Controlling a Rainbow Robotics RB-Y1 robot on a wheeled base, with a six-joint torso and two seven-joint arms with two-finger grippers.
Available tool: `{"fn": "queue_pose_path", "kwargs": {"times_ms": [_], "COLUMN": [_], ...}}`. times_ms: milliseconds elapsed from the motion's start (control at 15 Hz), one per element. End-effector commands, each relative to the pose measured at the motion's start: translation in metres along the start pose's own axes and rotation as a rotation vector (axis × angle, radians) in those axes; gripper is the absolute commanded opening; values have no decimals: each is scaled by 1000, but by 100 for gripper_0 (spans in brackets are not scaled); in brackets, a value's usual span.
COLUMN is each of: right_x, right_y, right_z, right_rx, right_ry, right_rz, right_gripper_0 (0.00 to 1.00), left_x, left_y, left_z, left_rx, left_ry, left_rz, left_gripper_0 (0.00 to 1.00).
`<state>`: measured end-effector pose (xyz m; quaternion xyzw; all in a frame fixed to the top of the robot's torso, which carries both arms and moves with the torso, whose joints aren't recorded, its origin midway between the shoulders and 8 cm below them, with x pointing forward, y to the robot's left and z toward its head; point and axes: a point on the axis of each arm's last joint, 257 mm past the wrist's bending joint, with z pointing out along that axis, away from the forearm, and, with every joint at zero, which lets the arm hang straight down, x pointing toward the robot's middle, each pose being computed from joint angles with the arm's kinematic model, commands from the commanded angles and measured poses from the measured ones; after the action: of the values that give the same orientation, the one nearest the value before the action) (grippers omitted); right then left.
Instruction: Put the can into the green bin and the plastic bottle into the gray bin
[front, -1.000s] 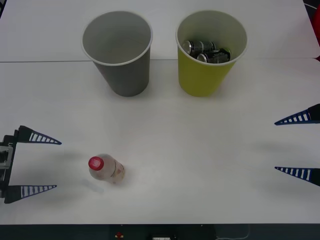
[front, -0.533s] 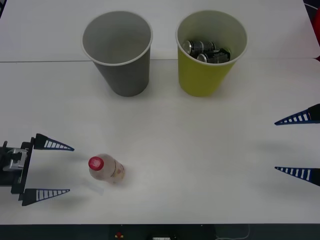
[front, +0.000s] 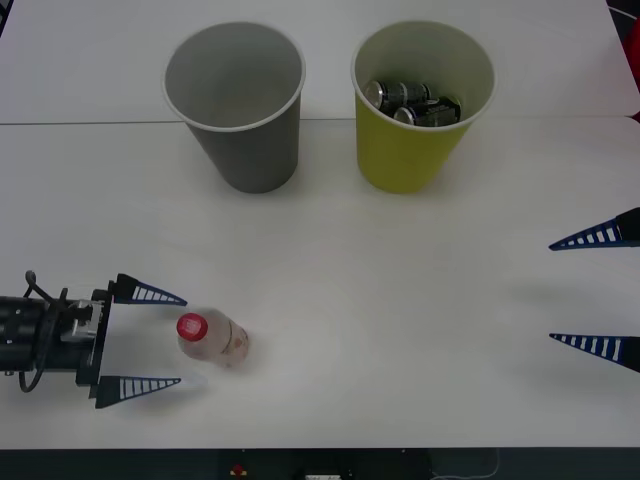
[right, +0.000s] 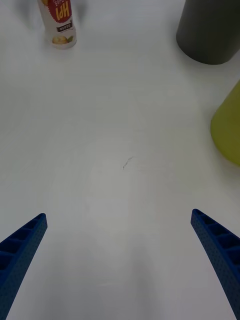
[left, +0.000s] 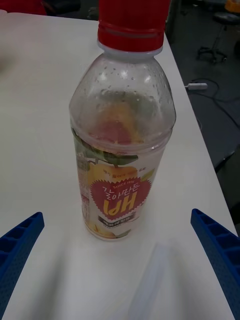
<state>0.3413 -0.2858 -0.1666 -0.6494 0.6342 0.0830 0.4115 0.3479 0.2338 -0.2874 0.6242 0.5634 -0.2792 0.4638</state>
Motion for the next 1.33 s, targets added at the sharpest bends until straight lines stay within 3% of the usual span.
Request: {"fn": "queue_pose_path", "kwargs": {"times_ms": [67, 800, 867, 933, 1333], "right_x": [0, 0, 0, 0, 0], "right_y": [0, 0, 0, 0, 0], "right_z": [0, 0, 0, 0, 0], "right_rx": [0, 0, 0, 0, 0], "right_ry": [0, 0, 0, 0, 0], "right_rz": [0, 0, 0, 0, 0], "right_gripper_0": [100, 100, 100, 100, 100], "left_x": [-2, -14, -14, -14, -13], "left_y": [4, 4, 4, 4, 3], "left_z": [17, 71, 71, 70, 70], "left_rx": [-9, 2, 2, 3, 5], "left_ry": [-11, -58, -58, -58, -56], "left_rz": [15, 14, 14, 10, -1], "left_gripper_0": [100, 100, 76, 0, 0]}}
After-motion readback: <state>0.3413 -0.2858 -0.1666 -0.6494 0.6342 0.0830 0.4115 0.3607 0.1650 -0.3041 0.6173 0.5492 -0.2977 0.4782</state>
